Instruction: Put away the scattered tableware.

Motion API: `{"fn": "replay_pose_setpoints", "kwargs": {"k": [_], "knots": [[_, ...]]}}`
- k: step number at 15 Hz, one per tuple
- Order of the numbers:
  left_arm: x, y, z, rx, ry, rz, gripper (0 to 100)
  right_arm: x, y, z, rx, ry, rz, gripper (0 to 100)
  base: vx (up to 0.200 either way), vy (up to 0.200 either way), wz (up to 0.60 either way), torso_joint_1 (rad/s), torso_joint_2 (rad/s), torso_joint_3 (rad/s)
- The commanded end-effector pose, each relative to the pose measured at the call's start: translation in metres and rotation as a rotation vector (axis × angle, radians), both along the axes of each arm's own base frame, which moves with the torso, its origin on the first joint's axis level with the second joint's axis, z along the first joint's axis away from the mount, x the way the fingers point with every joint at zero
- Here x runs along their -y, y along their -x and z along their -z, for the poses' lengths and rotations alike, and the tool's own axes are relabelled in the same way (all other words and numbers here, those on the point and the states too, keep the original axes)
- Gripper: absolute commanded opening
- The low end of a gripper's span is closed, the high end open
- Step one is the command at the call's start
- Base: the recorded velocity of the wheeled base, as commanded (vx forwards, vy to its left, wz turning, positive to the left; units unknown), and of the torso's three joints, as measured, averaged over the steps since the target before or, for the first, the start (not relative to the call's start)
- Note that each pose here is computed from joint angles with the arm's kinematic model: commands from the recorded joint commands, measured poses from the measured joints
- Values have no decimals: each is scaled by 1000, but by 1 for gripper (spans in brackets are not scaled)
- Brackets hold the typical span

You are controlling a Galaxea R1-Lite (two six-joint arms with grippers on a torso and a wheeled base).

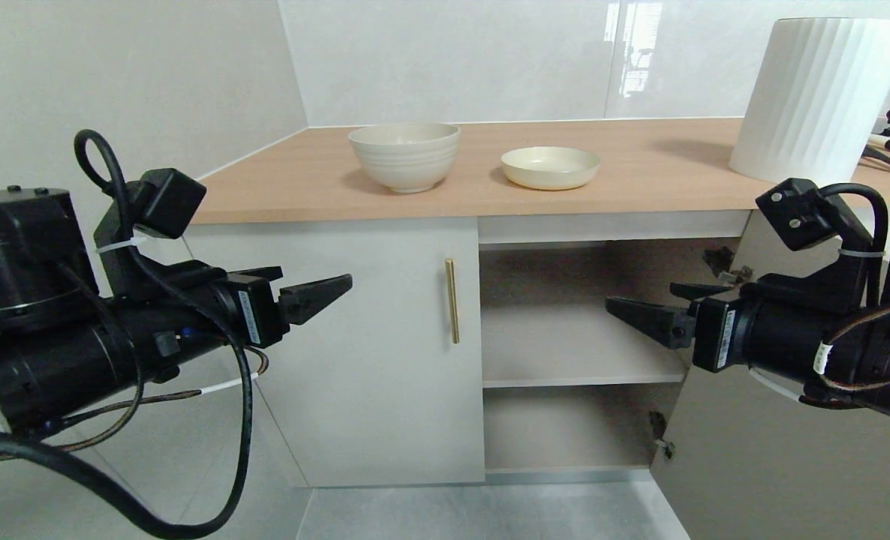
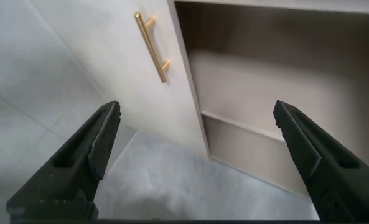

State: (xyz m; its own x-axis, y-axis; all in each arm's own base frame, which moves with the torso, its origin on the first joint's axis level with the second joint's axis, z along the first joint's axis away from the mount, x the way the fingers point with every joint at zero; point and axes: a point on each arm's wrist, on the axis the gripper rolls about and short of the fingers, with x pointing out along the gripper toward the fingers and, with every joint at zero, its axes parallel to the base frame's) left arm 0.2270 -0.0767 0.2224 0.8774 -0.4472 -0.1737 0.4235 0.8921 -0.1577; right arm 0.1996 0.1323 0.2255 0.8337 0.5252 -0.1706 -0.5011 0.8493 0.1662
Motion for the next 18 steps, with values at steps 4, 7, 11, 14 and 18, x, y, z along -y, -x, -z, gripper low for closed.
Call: {"fn": "replay_pose_setpoints", "kwargs": {"k": [4,7,11,14,18], "knots": [[-2,7,-9,37,13,0,100,1,0,-3,16,-9,13,100,150,0,0,-1,1,1],[-3,9,-11,47,16,0,100,-3,8,1,1,-34,-27,100,0,0,0,0,0,0],[-5,14,-16,69,23,2,100,-2,10,-8,56,-79,-30,100,0,0,0,0,0,0],[-5,14,-16,69,23,2,100,-2,10,-6,49,-82,-31,100,0,0,0,0,0,0],[-4,14,-16,66,22,0,100,-2,10,-6,47,-81,-31,100,0,0,0,0,0,0]]}}
